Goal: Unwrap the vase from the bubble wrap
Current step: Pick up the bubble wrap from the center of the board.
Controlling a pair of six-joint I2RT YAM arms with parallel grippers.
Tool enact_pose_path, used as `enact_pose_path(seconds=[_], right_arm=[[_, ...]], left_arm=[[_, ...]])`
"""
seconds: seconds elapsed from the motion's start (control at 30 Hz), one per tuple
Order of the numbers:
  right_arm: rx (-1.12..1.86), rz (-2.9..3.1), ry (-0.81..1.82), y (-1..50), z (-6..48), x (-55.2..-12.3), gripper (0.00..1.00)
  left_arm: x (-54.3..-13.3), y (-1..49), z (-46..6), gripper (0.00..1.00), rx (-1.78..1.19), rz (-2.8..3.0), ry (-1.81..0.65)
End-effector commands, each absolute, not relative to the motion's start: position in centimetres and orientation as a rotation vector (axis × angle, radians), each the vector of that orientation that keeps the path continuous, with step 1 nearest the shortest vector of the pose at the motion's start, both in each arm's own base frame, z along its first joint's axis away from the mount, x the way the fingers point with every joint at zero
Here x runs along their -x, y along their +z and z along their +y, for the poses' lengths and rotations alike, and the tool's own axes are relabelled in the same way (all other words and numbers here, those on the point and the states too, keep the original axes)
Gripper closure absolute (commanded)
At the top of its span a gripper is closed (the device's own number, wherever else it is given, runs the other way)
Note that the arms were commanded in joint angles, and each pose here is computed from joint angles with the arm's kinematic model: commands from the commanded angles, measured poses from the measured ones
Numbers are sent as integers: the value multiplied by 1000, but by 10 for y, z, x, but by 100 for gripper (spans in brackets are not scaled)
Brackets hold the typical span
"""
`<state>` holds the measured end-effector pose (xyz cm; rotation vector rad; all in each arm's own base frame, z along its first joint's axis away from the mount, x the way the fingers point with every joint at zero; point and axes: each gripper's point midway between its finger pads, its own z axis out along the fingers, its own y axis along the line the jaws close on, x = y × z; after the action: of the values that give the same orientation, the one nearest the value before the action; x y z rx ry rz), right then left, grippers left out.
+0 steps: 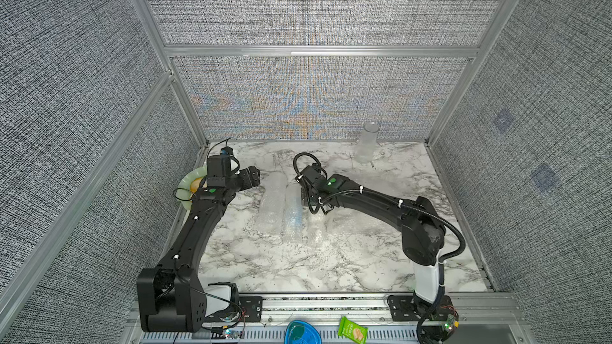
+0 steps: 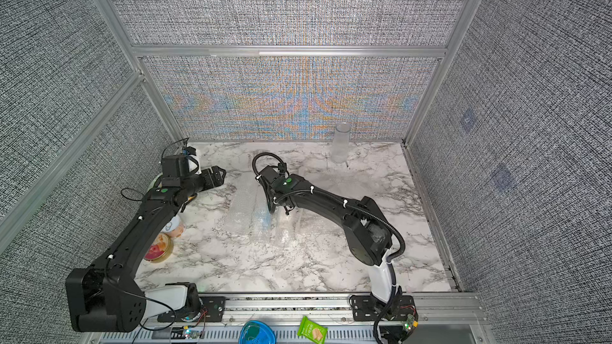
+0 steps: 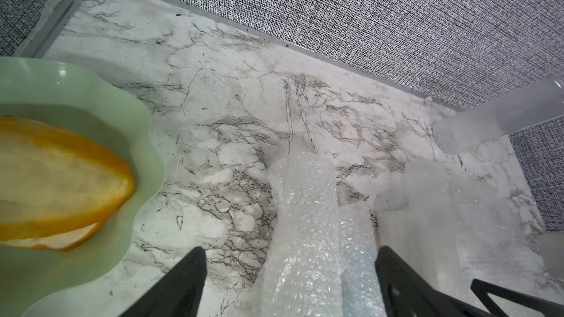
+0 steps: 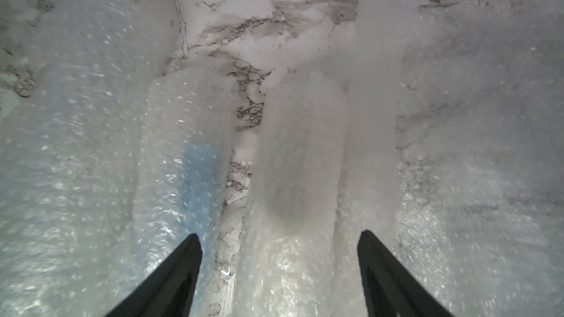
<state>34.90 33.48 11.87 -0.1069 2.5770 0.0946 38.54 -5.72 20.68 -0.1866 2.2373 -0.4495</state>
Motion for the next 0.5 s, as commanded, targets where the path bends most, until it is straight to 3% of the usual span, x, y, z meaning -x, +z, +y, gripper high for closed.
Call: enact_pose_path(seconds=[0.0, 0.47], right_arm=[[46, 2625, 15, 106, 323, -340, 24], [61, 2703, -46, 55, 341, -354, 26]], left_arm=[[-388, 211, -62, 12, 185, 2218, -511], [-389, 207, -61, 12, 189, 2224, -531]])
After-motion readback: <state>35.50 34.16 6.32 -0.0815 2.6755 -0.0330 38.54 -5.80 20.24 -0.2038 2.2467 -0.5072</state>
